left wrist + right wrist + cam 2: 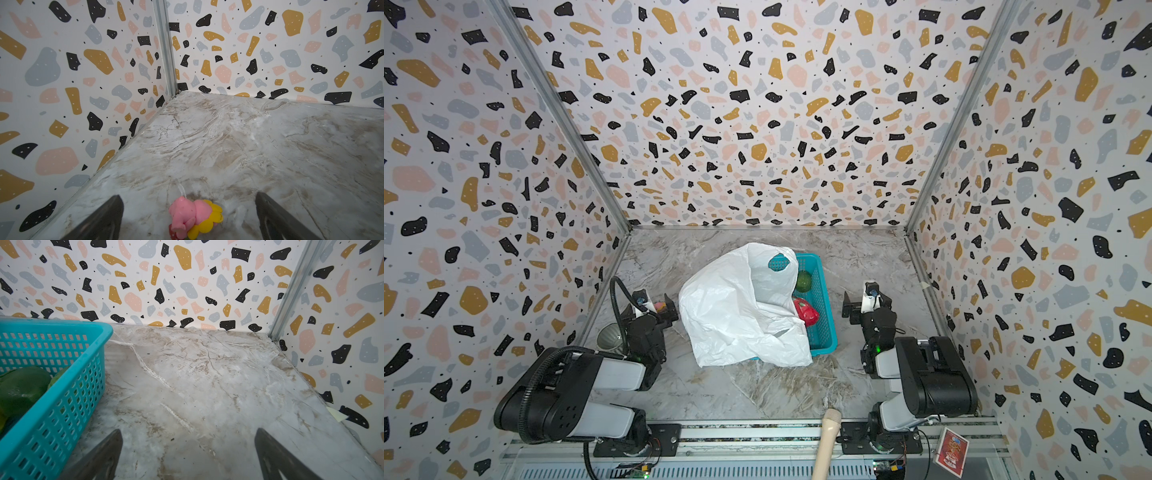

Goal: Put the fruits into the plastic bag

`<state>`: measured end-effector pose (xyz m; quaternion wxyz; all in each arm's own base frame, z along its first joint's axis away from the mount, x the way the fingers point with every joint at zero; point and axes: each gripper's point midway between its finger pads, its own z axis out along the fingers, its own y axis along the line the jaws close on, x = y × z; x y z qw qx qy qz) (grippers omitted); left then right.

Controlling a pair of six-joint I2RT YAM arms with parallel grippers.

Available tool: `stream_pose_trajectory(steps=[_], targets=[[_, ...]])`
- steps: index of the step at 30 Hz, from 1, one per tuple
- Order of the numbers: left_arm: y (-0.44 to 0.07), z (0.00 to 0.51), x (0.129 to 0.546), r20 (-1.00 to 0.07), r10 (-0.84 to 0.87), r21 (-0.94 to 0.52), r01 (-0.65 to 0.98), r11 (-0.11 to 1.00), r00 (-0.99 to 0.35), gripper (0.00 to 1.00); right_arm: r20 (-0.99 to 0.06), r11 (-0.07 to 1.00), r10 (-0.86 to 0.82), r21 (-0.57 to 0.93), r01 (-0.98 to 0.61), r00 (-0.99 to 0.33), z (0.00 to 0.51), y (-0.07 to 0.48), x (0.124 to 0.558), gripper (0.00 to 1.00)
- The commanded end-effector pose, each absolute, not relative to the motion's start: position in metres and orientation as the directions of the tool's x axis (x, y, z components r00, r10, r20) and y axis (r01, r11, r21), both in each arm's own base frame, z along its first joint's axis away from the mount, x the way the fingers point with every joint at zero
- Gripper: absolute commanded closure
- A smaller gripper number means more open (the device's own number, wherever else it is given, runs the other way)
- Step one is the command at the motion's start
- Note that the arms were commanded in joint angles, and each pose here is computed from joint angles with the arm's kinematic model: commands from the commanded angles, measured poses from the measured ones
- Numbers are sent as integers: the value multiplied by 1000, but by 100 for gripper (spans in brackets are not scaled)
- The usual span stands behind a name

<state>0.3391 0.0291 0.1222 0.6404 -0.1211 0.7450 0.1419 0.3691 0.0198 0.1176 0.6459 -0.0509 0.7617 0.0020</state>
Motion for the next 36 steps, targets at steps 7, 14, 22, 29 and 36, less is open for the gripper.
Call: stream_pose_trajectory(steps=[7,14,22,29,36], targets=[[37,203,392,-969,-19,98,-456,884,-246,7,-959,997,10,-13,81,-282,164,23,408,7],[-10,283,409,-945,-199,-71,-432,899,-259,1,-915,955,291,261,140,-280,211,63,393,9],[-211,264,409,-818,96,146,-43,988,-566,1,-878,972,226,231,40,-421,217,100,376,9],[-232,223,413,-666,366,500,-25,866,-650,1,-893,980,188,199,16,-409,224,94,365,8],[-237,199,412,-612,389,512,30,858,-689,0,-885,976,187,216,-19,-427,216,99,359,8]])
